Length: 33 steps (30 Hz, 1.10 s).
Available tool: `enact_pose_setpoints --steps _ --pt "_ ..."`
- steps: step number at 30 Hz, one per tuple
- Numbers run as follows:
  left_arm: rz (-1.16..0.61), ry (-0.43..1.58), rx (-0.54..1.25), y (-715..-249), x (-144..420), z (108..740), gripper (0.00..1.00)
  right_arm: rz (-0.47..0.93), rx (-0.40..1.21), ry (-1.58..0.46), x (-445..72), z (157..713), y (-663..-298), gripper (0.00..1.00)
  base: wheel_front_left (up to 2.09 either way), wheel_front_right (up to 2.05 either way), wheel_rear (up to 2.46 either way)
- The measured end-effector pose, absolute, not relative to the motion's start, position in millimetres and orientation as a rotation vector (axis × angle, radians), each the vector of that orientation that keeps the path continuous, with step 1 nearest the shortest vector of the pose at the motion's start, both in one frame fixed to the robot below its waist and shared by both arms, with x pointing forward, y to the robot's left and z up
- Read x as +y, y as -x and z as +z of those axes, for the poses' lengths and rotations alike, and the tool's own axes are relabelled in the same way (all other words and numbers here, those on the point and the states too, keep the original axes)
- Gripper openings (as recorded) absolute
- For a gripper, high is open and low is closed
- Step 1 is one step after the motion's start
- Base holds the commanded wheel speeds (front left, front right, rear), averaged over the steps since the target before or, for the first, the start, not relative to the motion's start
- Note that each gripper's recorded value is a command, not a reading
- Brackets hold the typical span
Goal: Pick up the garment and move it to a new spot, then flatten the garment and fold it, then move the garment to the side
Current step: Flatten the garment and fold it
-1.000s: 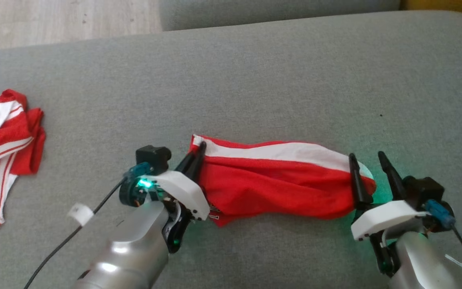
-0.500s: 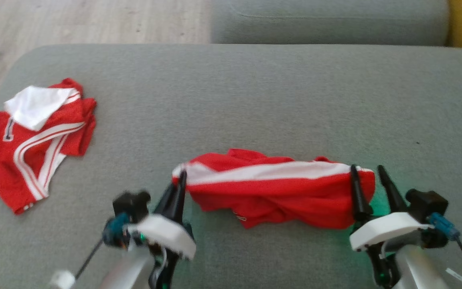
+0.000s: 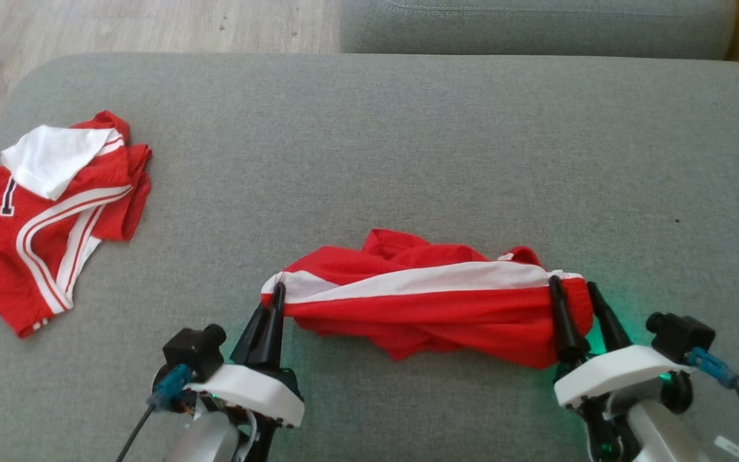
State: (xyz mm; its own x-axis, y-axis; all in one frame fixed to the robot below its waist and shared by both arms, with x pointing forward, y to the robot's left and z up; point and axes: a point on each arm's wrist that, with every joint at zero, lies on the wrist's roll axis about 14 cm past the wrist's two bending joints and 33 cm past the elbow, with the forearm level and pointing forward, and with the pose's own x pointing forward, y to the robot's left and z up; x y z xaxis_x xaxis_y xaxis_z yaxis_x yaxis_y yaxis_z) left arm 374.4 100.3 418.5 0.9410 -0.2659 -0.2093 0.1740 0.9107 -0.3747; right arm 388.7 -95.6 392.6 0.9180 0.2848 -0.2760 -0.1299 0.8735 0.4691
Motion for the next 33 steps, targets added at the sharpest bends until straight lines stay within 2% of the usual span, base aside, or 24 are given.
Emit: enact_pose_setpoints --steps 10,17,25,33 --pt "-0.22 0.346 0.263 -376.4 103.3 416.0 0.0 0.268 0.362 -0.633 -78.1 403.5 -383.4 1.0 0.0 0.0 0.0" --pt "-0.225 0.35 0.264 -376.0 101.5 416.0 0.0 0.301 0.383 -0.665 -75.6 406.1 -383.8 1.0 0.0 0.0 0.0" --pt "-0.236 0.358 0.256 -375.7 98.9 419.2 0.0 0.297 0.335 -0.668 -88.3 421.0 -390.3 1.0 0.0 0.0 0.0" --pt "-0.243 0.358 0.258 -374.5 96.5 419.0 0.0 0.313 0.35 -0.68 -82.7 419.8 -381.1 1.0 0.0 0.0 0.0"
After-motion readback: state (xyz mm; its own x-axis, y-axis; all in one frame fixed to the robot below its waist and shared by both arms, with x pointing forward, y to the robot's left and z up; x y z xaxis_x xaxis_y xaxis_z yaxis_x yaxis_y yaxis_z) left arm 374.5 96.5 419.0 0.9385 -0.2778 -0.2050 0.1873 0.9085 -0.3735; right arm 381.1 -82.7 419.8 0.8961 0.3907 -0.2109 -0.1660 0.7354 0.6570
